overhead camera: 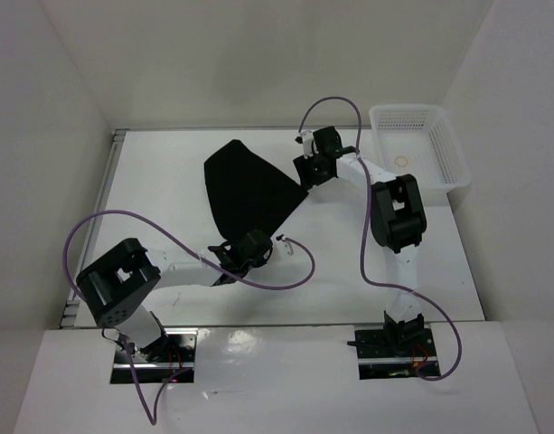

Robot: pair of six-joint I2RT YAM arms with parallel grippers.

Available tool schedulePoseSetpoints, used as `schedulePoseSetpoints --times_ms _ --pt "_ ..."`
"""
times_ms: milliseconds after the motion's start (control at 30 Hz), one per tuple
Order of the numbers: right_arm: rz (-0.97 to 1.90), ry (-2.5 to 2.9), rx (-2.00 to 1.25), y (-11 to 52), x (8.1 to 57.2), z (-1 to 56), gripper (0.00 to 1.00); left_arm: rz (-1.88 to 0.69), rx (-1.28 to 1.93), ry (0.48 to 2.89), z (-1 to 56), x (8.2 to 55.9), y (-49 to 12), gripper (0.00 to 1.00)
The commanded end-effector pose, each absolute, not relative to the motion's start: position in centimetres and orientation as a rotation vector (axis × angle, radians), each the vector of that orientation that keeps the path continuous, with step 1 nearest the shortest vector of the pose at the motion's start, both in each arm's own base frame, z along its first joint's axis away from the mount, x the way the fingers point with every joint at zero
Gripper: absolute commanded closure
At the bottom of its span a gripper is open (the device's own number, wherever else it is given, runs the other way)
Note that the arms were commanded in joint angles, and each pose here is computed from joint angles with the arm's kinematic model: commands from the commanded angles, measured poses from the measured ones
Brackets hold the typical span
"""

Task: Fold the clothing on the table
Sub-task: Flatten the skirt out

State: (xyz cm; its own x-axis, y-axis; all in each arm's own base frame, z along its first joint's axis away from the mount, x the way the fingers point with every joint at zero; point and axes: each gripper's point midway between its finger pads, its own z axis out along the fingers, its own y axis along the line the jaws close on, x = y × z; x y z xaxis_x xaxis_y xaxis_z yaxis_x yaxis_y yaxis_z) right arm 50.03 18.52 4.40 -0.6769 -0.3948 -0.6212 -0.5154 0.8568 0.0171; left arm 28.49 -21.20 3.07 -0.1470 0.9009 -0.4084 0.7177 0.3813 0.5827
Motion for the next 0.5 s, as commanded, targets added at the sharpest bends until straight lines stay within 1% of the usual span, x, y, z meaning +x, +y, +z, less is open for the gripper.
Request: schedulePoseSetpoints --times_ms 0,33,167,300,367,467 --pt "0.348 2.374 -0.658 19.3 51.1 4.8 0.37 0.291 1.364 1.896 4.0 29.1 -22.5 0.72" --pt "0.372 2.387 -0.655 19.5 50.9 4.2 0.37 0.278 1.370 1.895 3.9 29.1 -22.6 0.74" --pt "0.451 2.416 -0.671 20.0 50.3 2.6 0.37 0.265 1.369 1.905 4.4 28.8 -22.6 0.75" --pt "0.509 2.408 -0.688 20.8 50.4 3.1 0.37 0.262 1.363 1.901 4.9 28.9 -22.7 0.75" --pt "0.552 2.413 -0.711 21.2 49.9 2.7 0.41 0.266 1.371 1.907 4.8 28.8 -22.5 0.75" --pt "0.587 2.415 -0.736 21.5 49.4 2.9 0.43 0.258 1.355 1.907 5.3 28.8 -22.7 0.76"
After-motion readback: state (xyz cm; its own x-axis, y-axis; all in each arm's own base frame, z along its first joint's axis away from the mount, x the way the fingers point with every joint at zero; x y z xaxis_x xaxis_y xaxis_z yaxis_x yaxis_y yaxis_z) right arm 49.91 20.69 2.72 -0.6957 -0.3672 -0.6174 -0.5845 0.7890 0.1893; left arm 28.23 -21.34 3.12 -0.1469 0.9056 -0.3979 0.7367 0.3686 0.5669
